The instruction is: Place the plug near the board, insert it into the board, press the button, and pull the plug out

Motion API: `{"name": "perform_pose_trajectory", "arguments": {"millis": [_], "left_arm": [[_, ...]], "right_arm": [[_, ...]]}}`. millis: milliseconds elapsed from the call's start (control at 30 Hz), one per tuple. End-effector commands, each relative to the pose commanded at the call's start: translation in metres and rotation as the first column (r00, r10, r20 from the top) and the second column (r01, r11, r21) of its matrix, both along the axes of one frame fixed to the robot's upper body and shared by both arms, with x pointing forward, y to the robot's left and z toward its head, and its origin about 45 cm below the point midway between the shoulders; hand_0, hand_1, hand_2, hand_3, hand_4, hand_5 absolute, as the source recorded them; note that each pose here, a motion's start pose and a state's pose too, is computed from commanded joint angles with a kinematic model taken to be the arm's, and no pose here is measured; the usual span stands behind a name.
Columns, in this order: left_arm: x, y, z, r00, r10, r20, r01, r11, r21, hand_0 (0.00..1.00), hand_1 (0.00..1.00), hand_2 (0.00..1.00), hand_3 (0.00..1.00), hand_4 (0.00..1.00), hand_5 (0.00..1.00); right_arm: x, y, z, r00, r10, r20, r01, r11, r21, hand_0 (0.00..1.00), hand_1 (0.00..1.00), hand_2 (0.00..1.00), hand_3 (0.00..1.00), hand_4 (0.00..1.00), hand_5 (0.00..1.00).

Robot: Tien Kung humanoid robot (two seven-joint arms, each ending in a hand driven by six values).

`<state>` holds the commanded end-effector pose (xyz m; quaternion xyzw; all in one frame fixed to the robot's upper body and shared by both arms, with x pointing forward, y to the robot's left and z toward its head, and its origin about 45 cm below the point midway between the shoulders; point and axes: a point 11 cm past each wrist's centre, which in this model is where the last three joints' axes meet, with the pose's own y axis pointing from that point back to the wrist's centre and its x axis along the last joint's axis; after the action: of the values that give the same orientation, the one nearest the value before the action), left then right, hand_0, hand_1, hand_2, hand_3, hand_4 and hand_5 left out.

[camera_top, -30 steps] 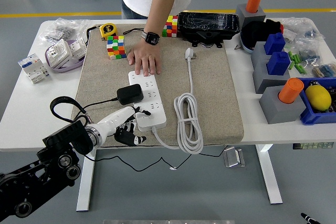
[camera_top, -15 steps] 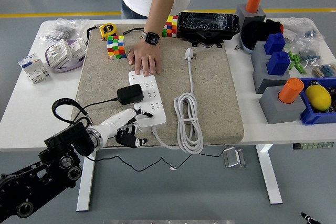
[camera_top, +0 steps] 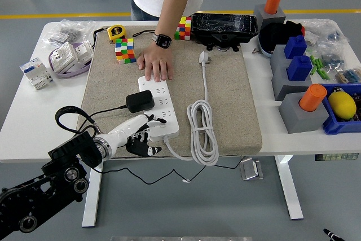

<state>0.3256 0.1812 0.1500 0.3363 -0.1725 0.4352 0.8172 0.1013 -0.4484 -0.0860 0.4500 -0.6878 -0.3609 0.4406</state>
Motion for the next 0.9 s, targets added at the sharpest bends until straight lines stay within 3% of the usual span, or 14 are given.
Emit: {"name": "perform_pose_trajectory", "arguments": {"millis": [67,100,233,267,300,433,467,500,667,700,867,900], "left_arm": [[0.0051,0.000,0.005,0.999,0.027,0.040,-0.024,0.996,-0.084,0.131,0.087,0.230,0.688,0.665,0.062],[0.0087,0.000,0.009,0.997,0.045,0.066,-0.036,0.991,-0.126,0.235,0.209,0.378,0.567,0.782,0.197],[0.0218,0.003,0.020,0.983,0.092,0.160,-0.060,0.979,-0.194,0.235,0.209,0.378,0.567,0.782,0.197],[0.0266,0.003,0.024,0.975,0.103,0.196,-0.064,0.978,-0.197,0.235,0.209,0.378,0.567,0.782,0.197],[0.0316,0.005,0.027,0.966,0.114,0.231,-0.069,0.979,-0.194,0.337,0.396,0.505,0.530,0.827,0.232],[0.0468,0.009,0.034,0.935,0.115,0.336,-0.079,0.990,-0.118,0.337,0.396,0.505,0.530,0.827,0.232],[0.0498,0.009,0.033,0.932,0.105,0.346,-0.079,0.993,-0.088,0.337,0.396,0.505,0.530,0.827,0.232],[0.0529,0.009,0.032,0.932,0.089,0.351,-0.077,0.996,-0.048,0.636,0.653,0.602,0.595,0.867,0.238],[0.0645,0.011,0.022,0.931,0.028,0.364,-0.070,0.992,0.103,0.636,0.653,0.602,0.595,0.867,0.238],[0.0657,0.012,0.021,0.932,0.022,0.363,-0.071,0.990,0.120,0.760,0.738,0.738,0.652,0.917,0.268],[0.0725,0.016,0.013,0.936,0.006,0.351,-0.083,0.975,0.205,0.760,0.738,0.738,0.652,0.917,0.268],[0.0736,0.018,0.012,0.937,0.007,0.350,-0.087,0.973,0.213,0.769,0.753,0.760,0.729,0.997,0.313]], "right_arm": [[0.000,0.000,0.000,1.000,0.000,0.001,0.000,1.000,0.000,0.601,0.640,0.636,0.553,0.951,0.488],[0.001,0.000,0.000,1.000,0.001,0.001,-0.001,1.000,0.000,0.601,0.640,0.636,0.553,0.951,0.487],[0.001,0.001,0.000,1.000,0.000,0.001,0.000,1.000,0.001,0.601,0.640,0.636,0.553,0.951,0.487],[0.001,0.001,0.000,1.000,0.000,0.001,0.000,1.000,0.002,0.601,0.640,0.636,0.553,0.951,0.487],[0.000,0.001,0.000,1.000,-0.001,0.001,0.001,1.000,0.001,0.603,0.640,0.636,0.553,0.951,0.487],[0.000,0.000,0.000,1.000,-0.001,0.000,0.001,1.000,0.001,0.603,0.640,0.636,0.553,0.951,0.487],[0.000,0.000,0.000,1.000,-0.001,0.000,0.001,1.000,0.001,0.603,0.640,0.636,0.553,0.951,0.487],[0.000,0.000,0.000,1.000,-0.001,-0.001,0.001,1.000,0.001,0.603,0.640,0.636,0.554,0.951,0.486],[0.000,0.000,0.000,1.000,0.000,-0.001,0.000,1.000,0.002,0.603,0.640,0.636,0.554,0.951,0.486],[0.000,0.000,0.000,1.000,0.000,-0.001,0.000,1.000,0.002,0.600,0.640,0.635,0.553,0.951,0.487],[-0.001,0.000,0.000,1.000,-0.001,-0.002,0.001,1.000,0.001,0.600,0.640,0.635,0.553,0.951,0.487],[-0.001,0.000,0.000,1.000,-0.001,-0.002,0.001,1.000,0.002,0.602,0.640,0.635,0.554,0.951,0.486]]}}
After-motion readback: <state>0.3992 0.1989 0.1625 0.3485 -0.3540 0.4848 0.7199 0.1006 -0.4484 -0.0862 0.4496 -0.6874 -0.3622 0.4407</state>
